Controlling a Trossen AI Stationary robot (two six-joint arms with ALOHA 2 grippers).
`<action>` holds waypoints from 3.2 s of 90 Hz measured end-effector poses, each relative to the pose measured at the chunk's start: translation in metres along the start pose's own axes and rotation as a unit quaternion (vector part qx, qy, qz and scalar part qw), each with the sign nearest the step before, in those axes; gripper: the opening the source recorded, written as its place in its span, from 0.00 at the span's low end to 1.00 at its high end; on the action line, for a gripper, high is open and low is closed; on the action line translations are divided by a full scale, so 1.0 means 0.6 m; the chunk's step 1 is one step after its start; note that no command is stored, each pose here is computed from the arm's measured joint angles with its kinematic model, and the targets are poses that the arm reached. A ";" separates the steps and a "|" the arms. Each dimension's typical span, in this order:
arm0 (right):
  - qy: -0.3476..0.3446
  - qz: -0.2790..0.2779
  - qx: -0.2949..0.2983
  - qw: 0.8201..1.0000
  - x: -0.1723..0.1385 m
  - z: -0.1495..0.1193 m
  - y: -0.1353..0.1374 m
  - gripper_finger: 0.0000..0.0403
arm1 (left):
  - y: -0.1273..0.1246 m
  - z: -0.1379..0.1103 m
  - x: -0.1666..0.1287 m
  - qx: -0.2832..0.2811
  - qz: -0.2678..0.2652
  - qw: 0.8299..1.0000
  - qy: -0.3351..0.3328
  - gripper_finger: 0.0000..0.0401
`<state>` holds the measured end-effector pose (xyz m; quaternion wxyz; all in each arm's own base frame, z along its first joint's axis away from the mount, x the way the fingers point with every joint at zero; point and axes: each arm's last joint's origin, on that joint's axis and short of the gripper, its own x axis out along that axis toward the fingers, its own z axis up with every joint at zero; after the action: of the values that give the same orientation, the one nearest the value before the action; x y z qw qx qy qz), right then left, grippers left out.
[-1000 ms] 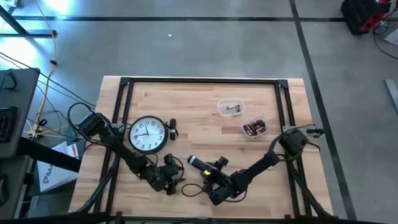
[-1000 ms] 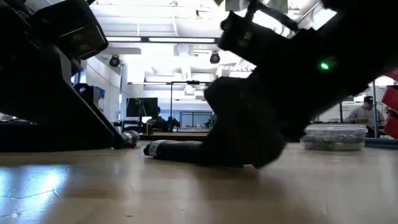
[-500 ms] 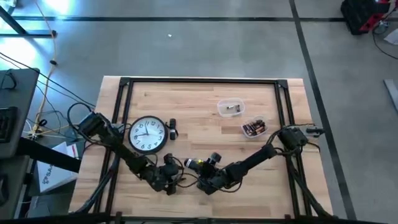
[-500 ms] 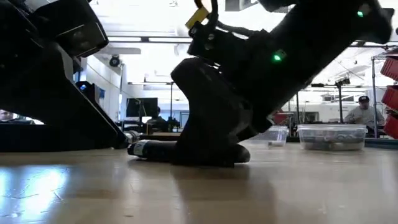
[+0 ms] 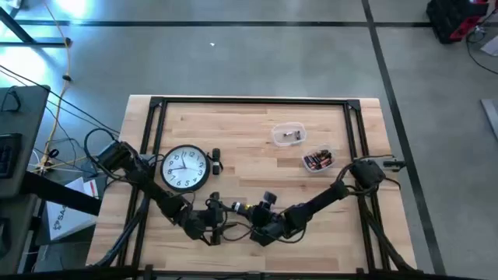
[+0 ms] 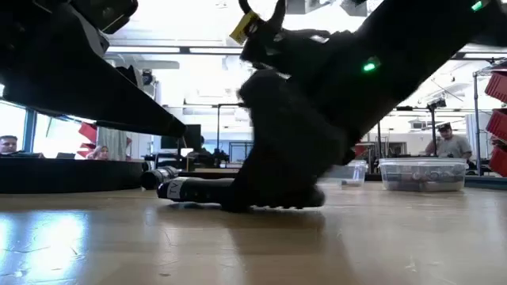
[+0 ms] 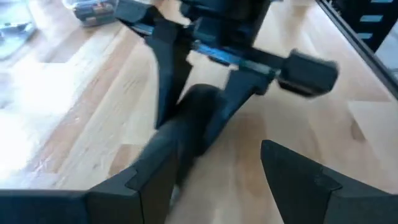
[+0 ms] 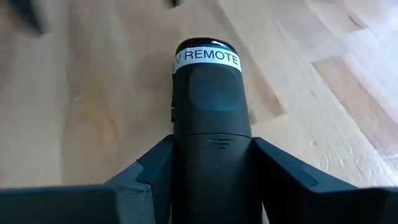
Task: Insert battery
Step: Put the black remote control face up on the center of the table
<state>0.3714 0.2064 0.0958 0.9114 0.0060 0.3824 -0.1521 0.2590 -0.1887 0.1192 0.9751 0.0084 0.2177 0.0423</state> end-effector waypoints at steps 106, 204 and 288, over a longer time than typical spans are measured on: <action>-0.018 0.105 0.169 0.980 -0.020 0.071 -0.018 0.39 | -0.018 -0.027 0.035 0.303 0.069 0.950 0.025 0.53; -0.106 0.020 -0.233 0.966 -0.086 0.123 -0.047 0.47 | 0.086 0.040 0.036 0.004 -0.071 0.982 0.176 0.13; -0.123 -0.036 -0.233 0.964 -0.087 0.093 -0.014 0.47 | 0.220 0.031 0.109 -0.088 -0.046 0.970 0.220 0.30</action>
<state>0.3735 0.2054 0.1725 0.9216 -0.2388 0.2920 -0.0914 0.3154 -0.0518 0.1128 0.9010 -0.0970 0.4225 0.0173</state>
